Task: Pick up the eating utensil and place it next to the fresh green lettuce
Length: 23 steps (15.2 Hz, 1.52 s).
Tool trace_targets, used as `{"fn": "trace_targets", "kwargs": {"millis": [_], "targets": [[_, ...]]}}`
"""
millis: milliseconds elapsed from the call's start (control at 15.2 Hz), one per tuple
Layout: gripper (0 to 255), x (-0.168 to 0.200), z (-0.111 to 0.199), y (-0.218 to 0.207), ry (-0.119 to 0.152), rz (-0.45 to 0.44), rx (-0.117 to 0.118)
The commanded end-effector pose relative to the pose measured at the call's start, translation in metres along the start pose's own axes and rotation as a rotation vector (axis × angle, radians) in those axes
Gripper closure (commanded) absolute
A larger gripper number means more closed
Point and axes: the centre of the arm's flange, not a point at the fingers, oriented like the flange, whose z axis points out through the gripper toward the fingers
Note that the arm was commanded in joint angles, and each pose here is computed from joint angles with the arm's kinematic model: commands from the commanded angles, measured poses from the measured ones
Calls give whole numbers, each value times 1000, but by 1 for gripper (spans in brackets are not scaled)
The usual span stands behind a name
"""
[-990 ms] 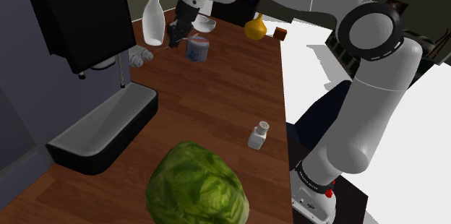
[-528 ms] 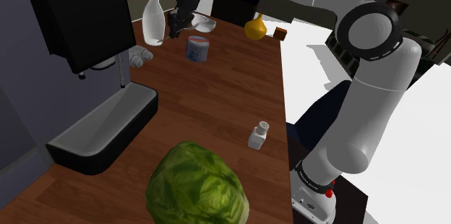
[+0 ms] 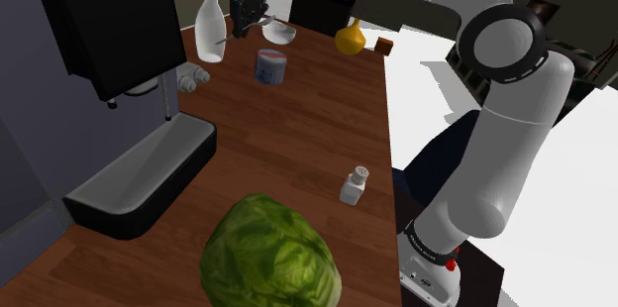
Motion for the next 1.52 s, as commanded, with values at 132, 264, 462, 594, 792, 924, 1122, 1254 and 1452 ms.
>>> {"fn": "trace_targets", "kwargs": {"millis": [132,264,462,594,792,924,1122,1254,1452], "targets": [[255,4,-18,-1,0,0,0],[255,-17,-21,-16,0,0,0],[255,-49,-25,-40,0,0,0],[255,-70,-28,-55,0,0,0],[255,-101,-33,-79,0,0,0],[255,-123,-35,-94,0,0,0],[255,-154,-40,-118,0,0,0],[255,-175,-43,-133,0,0,0],[255,-207,-47,-157,0,0,0]]}}
